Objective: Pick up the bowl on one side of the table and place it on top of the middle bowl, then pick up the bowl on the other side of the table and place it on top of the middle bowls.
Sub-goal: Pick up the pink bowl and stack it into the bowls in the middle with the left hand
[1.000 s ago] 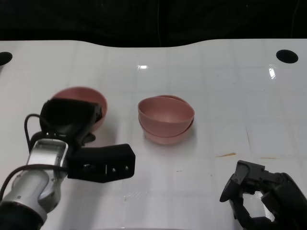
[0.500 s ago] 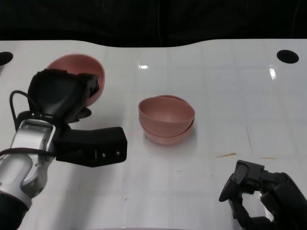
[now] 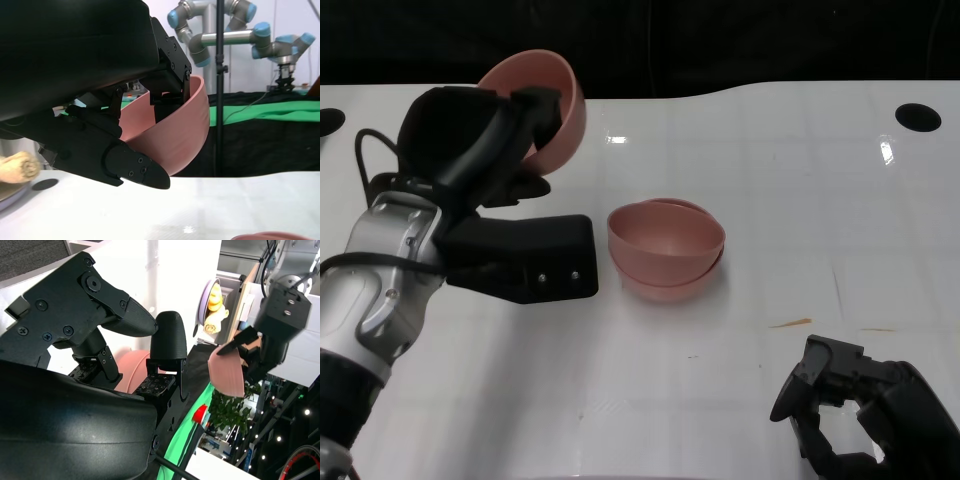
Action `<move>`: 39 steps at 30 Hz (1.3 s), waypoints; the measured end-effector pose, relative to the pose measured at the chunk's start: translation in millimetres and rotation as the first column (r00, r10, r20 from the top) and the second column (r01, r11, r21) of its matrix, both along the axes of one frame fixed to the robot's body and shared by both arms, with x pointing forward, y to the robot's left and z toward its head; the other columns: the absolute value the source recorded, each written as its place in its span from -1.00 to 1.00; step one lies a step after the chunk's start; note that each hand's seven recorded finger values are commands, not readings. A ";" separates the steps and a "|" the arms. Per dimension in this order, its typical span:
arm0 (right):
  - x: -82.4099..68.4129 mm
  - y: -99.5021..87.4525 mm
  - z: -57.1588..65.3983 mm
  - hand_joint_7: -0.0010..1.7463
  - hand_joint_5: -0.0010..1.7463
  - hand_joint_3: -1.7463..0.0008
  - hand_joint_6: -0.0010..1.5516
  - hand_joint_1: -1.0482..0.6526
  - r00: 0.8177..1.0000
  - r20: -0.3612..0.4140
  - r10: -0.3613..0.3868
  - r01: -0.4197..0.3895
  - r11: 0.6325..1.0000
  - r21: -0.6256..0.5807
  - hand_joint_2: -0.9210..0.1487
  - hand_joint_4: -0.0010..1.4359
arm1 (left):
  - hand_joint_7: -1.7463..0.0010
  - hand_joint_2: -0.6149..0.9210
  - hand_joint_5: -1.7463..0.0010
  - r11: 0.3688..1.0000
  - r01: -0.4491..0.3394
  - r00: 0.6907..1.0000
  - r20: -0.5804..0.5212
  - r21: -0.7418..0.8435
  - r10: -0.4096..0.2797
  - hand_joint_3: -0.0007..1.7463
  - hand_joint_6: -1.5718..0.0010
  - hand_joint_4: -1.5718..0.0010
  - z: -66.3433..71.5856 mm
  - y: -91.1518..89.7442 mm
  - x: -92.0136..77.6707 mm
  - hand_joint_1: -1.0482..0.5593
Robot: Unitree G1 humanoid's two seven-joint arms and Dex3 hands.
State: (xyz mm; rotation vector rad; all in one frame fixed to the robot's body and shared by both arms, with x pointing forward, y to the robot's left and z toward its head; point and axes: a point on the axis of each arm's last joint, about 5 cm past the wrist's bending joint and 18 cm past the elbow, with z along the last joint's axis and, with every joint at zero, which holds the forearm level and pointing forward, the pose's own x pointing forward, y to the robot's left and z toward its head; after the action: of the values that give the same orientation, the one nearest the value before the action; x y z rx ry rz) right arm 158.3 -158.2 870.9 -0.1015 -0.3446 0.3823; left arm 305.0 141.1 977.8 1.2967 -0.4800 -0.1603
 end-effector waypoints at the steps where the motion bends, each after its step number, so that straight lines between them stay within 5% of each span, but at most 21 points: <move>1: 0.0 0.0 0.0 0.71 1.00 -0.43 0.00 -0.03 1.000 0.000 0.000 0.000 1.000 0.000 -0.16 0.24 | -1.00 0.98 -1.00 1.000 0.016 1.000 -0.006 -0.004 -0.016 -0.84 0.18 -0.12 1.5 -1.8 0.7 -0.05; 11: 0.1 1.8 0.0 0.71 1.00 -0.43 0.00 -0.03 1.000 0.001 0.001 -0.001 1.000 0.007 -0.16 0.25 | -0.96 0.90 -1.00 0.985 0.169 0.983 -0.068 -0.029 -0.171 -0.88 0.12 -0.12 11.4 -21.6 6.5 -0.01; 17: 0.2 3.0 -0.1 0.72 1.00 -0.43 0.01 -0.03 1.000 0.002 0.002 -0.002 1.000 -0.001 -0.15 0.24 | 0.00 0.96 -0.91 0.965 0.258 0.957 -0.146 0.033 -0.251 -0.94 -0.15 -0.04 10.5 -29.9 8.9 -0.12; 22: 0.3 3.2 0.0 0.72 1.00 -0.43 0.01 -0.03 1.000 0.003 -0.001 0.001 1.000 -0.003 -0.15 0.25 | 0.05 0.97 -0.95 0.945 0.319 0.936 -0.184 0.076 -0.301 -0.97 -0.21 0.00 11.4 -34.8 12.3 -0.12; 28: 0.6 3.4 0.3 0.72 1.00 -0.43 0.00 -0.03 1.000 0.004 -0.003 0.003 1.000 -0.004 -0.14 0.26 | 0.57 0.98 -0.74 0.922 0.359 0.915 -0.248 0.147 -0.317 -0.99 -0.37 -0.12 4.6 -43.0 13.7 -0.19; 36: 0.6 3.3 0.3 0.72 1.00 -0.43 0.00 -0.03 1.000 0.004 -0.004 0.004 1.000 -0.003 -0.14 0.26 | 0.62 1.00 -0.74 0.910 0.386 0.892 -0.312 0.149 -0.327 -0.88 -0.39 -0.04 -7.9 -48.7 15.6 -0.15; 39: 0.7 3.3 0.3 0.72 1.00 -0.42 0.00 -0.02 1.000 0.005 -0.004 0.004 1.000 -0.003 -0.14 0.26 | 0.60 1.00 -0.57 0.905 0.399 0.881 -0.334 0.146 -0.334 -0.89 -0.36 -0.02 -12.0 -52.8 15.8 -0.16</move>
State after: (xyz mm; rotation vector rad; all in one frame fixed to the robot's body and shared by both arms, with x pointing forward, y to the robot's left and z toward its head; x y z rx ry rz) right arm 158.9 -154.9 871.3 -0.1058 -0.3488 0.3791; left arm 320.8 88.3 965.8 1.3470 -0.4507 -0.7394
